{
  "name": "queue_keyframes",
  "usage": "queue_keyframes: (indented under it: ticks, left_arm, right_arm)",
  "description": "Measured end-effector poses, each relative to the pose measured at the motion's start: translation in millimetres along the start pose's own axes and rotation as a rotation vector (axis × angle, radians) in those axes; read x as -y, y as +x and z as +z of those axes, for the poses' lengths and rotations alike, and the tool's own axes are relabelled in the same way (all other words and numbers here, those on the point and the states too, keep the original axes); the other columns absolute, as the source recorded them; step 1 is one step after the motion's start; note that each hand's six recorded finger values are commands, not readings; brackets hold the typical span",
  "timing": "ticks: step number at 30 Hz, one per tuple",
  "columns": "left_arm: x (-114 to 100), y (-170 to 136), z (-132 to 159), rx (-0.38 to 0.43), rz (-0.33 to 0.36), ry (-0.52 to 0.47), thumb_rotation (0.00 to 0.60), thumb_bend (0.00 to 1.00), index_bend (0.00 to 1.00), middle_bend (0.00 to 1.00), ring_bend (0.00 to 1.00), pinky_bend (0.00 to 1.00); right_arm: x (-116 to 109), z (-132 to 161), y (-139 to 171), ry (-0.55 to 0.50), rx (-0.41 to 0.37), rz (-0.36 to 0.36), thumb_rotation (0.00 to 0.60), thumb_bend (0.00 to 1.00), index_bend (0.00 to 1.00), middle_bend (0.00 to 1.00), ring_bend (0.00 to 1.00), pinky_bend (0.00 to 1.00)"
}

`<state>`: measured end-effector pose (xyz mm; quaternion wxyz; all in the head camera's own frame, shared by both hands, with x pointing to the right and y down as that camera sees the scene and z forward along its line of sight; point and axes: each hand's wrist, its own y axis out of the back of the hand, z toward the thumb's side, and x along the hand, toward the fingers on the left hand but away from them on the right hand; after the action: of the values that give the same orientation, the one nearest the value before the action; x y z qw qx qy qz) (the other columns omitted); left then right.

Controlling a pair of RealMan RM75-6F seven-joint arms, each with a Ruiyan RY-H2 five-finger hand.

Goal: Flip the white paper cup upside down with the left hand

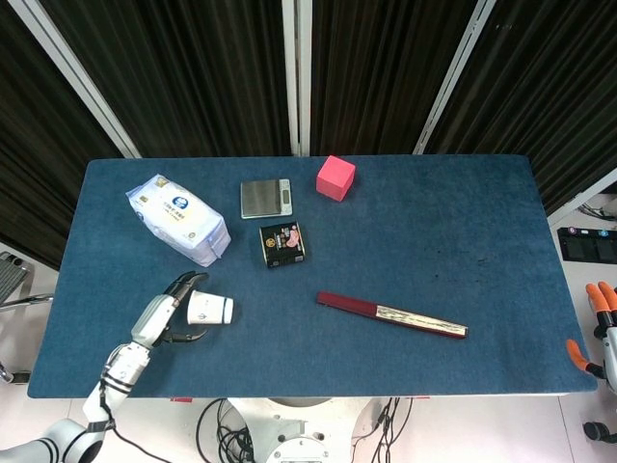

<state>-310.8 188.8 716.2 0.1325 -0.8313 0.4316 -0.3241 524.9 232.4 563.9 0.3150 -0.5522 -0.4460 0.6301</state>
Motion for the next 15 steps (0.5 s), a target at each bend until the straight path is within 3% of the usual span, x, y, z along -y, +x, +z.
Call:
queue_keyframes:
  ticks: [11, 15]
  left_arm:
    - [-10.2, -3.0, 18.2, 0.021, -0.025, 0.072, 0.600, 0.24, 0.07, 0.08, 0.00, 0.07]
    - [-13.7, -1.1, 30.5, 0.040, -0.026, 0.155, 0.600, 0.24, 0.07, 0.08, 0.00, 0.07]
  right_arm:
    - [-1.4, -2.3, 0.1, -0.008, 0.003, -0.006, 0.600, 0.28, 0.00, 0.00, 0.00, 0.00]
    - [-2.1, -2.5, 0.1, -0.010, 0.001, -0.010, 0.600, 0.28, 0.00, 0.00, 0.00, 0.00]
